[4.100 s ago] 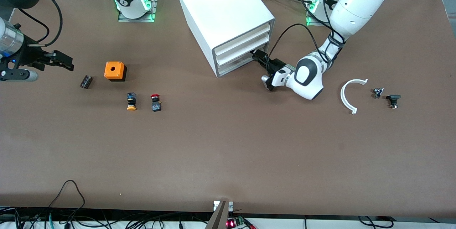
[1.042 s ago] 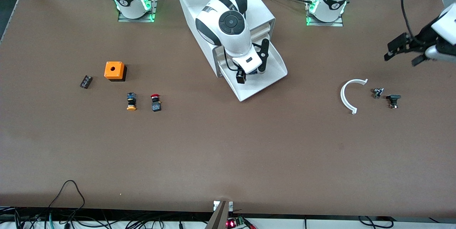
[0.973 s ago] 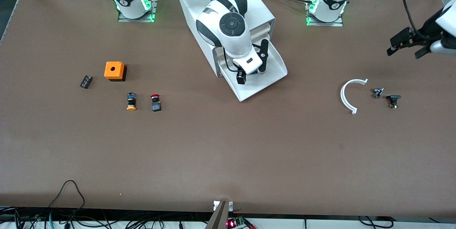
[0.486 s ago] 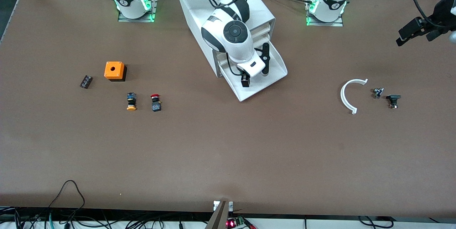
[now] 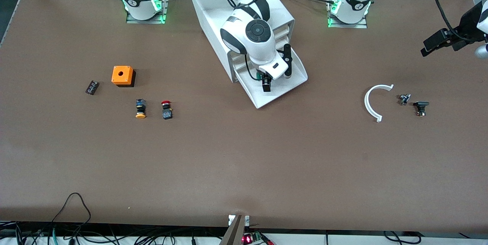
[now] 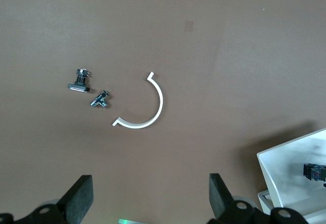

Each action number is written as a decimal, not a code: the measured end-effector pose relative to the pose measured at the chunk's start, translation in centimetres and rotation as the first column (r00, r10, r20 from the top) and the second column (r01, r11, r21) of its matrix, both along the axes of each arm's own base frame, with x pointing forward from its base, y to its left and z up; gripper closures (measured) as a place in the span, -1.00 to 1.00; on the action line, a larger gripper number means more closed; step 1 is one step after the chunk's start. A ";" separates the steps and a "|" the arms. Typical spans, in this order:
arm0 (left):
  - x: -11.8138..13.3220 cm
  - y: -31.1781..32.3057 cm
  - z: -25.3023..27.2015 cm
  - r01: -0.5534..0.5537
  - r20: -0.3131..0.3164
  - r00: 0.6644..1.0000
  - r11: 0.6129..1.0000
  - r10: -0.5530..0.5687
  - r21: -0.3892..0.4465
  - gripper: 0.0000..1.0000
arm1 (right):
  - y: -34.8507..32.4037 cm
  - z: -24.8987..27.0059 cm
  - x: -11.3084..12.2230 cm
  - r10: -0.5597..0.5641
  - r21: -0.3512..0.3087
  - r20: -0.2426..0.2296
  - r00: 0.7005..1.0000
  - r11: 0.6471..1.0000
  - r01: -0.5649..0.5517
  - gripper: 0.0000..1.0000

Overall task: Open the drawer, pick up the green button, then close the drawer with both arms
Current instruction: 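Close the right gripper on the green button and lift it slightly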

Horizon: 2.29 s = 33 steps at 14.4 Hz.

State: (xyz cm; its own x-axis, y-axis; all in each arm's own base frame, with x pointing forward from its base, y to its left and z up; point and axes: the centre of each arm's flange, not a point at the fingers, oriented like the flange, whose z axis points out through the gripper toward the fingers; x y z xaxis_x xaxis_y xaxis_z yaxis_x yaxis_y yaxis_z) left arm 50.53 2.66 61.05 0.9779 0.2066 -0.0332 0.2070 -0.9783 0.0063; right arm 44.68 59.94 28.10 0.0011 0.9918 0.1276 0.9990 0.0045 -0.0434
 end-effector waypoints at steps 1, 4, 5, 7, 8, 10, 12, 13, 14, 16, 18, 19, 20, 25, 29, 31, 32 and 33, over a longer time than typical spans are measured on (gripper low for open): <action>0.0 0.0 0.0 0.000 0.000 1.000 1.000 0.000 0.000 -1.00 | 0.1 -0.4 -0.3 0.006 -0.012 -0.006 1.000 1.000 -0.006 -1.00; 0.1 0.1 0.1 -0.002 0.002 1.000 1.000 0.002 0.000 -1.00 | 0.0 -0.8 -0.5 0.018 -0.036 -0.007 1.000 0.999 -0.018 -1.00; 0.1 0.1 0.1 -0.002 0.002 1.000 1.000 0.002 0.000 -1.00 | 0.0 -1.0 -0.6 0.023 -0.042 -0.005 1.000 0.999 -0.023 -1.00; 0.1 0.1 0.1 -0.003 0.002 1.000 1.000 0.003 0.000 -1.00 | 0.1 -1.0 -0.7 0.033 -0.049 0.004 0.999 0.998 -0.033 -1.00; 0.1 0.1 0.1 -0.003 0.002 1.000 1.000 0.003 0.000 -1.00 | 0.1 -1.1 -0.8 0.035 -0.054 0.003 0.999 0.998 -0.035 -1.00; 0.1 0.1 0.1 -0.003 0.002 1.000 1.000 0.003 0.000 -1.00 | 0.1 -1.2 -0.8 0.037 -0.060 0.001 0.999 0.998 -0.037 -1.00; 0.1 0.1 0.1 -0.003 0.002 1.000 1.000 0.003 0.000 -1.00 | 0.1 -1.2 -0.8 0.038 -0.060 0.002 0.999 0.997 -0.038 -1.00; 0.1 0.1 0.1 -0.003 0.002 1.000 1.000 0.003 0.000 -1.00 | 0.1 -1.3 -0.8 0.038 -0.061 0.001 0.999 0.997 -0.038 -1.00; 0.1 0.1 0.1 -0.003 0.002 1.000 1.000 0.003 0.000 -1.00 | 0.1 -1.3 -0.8 0.038 -0.061 0.001 0.999 0.997 -0.038 -1.00; 0.1 0.1 0.1 -0.003 0.002 1.000 1.000 0.003 0.000 -1.00 | 0.1 -1.7 -0.8 0.039 -0.063 -0.001 0.999 0.997 -0.039 -0.93; 0.1 0.1 0.1 -0.003 0.002 1.000 1.000 0.003 0.000 -1.00 | 0.2 -3.2 -1.1 0.046 -0.076 -0.010 0.999 0.996 -0.046 -0.91; 0.1 0.1 0.1 -0.003 0.002 1.000 1.000 0.003 0.000 -1.00 | 0.4 -3.5 -1.1 0.047 -0.074 -0.009 0.999 0.996 -0.047 -0.91; 0.1 0.1 0.1 -0.003 0.001 1.000 1.000 0.003 0.000 -1.00 | 0.5 -3.2 -1.0 0.045 -0.068 -0.005 0.999 0.997 -0.045 -0.92; 0.1 0.1 0.0 -0.003 0.001 1.000 1.000 0.003 0.000 -1.00 | 0.9 -1.9 -0.3 0.039 -0.046 0.013 0.999 0.998 -0.038 -0.89; 0.1 0.1 0.0 -0.003 0.001 1.000 1.000 0.003 0.000 -1.00 | 0.9 -2.6 -0.5 0.042 -0.054 0.005 0.999 0.998 -0.041 -0.78; 0.1 0.1 0.0 -0.003 0.001 1.000 1.000 0.003 0.000 -1.00 | 1.0 -2.7 -0.5 0.042 -0.054 0.005 0.999 0.998 -0.041 -0.74; 0.1 0.1 0.0 -0.003 0.001 1.000 1.000 0.003 0.000 -1.00 | 1.0 -2.7 -0.5 0.042 -0.054 0.005 0.999 0.998 -0.042 -0.55; 0.1 0.1 0.0 -0.003 0.001 1.000 1.000 0.003 0.000 -1.00 | 1.0 -2.7 -0.6 0.042 -0.054 0.004 0.999 0.998 -0.042 -0.41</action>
State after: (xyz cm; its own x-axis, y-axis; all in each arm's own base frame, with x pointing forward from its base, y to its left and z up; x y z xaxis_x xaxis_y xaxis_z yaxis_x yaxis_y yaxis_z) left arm 50.62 2.77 61.08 0.9772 0.2100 -0.0324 0.2103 -0.9776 0.0067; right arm 44.13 60.91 25.39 -0.0415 0.9964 0.0736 0.9982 0.0444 -0.0391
